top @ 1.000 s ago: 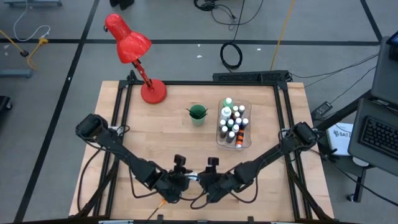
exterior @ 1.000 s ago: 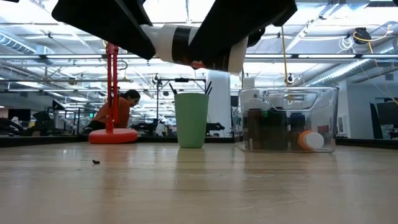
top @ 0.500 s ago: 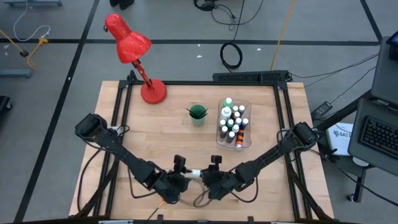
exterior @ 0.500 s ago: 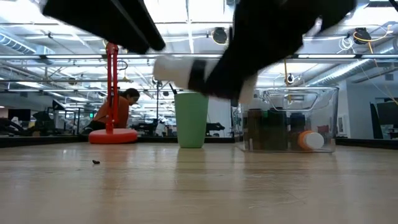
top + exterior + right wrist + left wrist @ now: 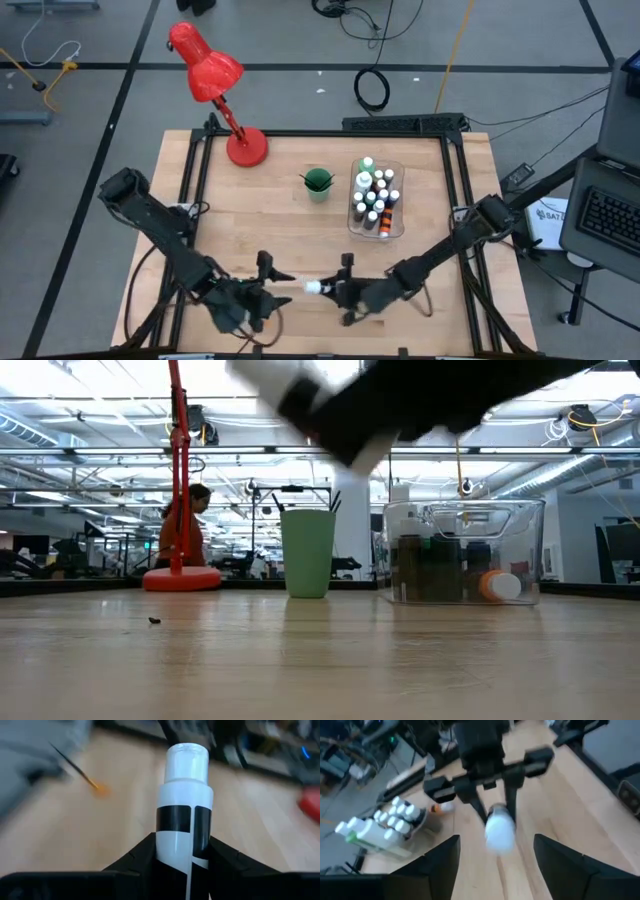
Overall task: Pick & Place Paint Supplies
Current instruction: Put the white paint bottle into the transparent bin
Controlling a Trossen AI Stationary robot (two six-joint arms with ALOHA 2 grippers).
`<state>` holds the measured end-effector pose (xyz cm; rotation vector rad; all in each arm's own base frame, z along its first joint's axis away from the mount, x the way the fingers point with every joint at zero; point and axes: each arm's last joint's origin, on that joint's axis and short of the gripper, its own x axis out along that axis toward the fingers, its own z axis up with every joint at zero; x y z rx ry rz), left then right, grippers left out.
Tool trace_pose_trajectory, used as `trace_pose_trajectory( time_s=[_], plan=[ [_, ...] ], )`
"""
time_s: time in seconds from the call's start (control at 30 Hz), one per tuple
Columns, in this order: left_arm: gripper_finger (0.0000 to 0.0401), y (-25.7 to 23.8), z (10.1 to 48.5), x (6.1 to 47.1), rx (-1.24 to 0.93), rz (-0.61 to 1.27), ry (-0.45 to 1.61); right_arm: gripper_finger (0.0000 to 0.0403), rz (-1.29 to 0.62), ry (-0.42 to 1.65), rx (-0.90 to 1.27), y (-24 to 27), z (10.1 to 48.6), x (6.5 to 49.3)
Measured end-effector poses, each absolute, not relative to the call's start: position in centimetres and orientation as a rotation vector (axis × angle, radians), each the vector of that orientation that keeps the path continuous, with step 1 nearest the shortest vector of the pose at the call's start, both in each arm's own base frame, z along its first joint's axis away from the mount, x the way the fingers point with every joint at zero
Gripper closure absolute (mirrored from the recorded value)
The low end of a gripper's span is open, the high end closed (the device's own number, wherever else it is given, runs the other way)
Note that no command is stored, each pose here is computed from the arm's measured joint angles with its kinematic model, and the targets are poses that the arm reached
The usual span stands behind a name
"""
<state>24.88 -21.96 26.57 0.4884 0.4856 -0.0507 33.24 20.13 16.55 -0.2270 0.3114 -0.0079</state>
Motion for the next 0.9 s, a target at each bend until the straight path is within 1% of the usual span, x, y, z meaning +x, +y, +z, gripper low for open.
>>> trace_pose_trajectory(
  time_s=[0.07,0.13,0.2,0.3,0.37,0.43,0.5,0.6,0.7,0.9],
  plan=[
    [0.0165,-21.9,26.8,24.4,0.453,-0.143,0.402,0.0282,0.042,0.185,-0.208,19.9,17.0,31.7],
    [0.0175,-21.6,26.2,24.0,0.466,-0.256,0.299,0.0282,0.095,0.045,-0.159,19.5,17.0,30.6],
    [0.0182,-21.2,25.8,24.3,0.47,-0.35,0.127,0.0282,0.142,-0.076,-0.131,18.9,16.9,29.3],
    [0.0184,-19.7,24.9,24.5,0.481,-0.334,-0.092,0.0282,0.209,-0.189,-0.118,18.3,16.6,28.4],
    [0.0185,-18.4,24.2,25.1,0.445,-0.317,-0.193,0.0282,0.247,-0.198,-0.135,18.2,16.3,28.1],
    [0.0185,-17.1,23.5,26.0,0.396,-0.31,-0.228,0.0282,0.269,-0.19,-0.149,18.2,16.2,28.1],
    [0.0182,-16.0,23.1,27.4,0.315,-0.324,-0.22,0.0282,0.263,-0.182,-0.179,18.1,16.1,28.3],
    [0.0169,-15.0,22.2,29.7,0.247,-0.406,-0.186,0.0282,0.249,-0.169,-0.212,17.8,15.9,28.4],
    [0.0149,-14.9,21.6,31.5,0.24,-0.485,-0.182,0.0282,0.247,-0.145,-0.212,17.7,15.7,28.6],
    [0.0117,-15.6,21.2,34.0,0.267,-0.488,-0.19,0.0282,0.245,-0.162,-0.205,17.7,15.9,28.5]
  ],
)
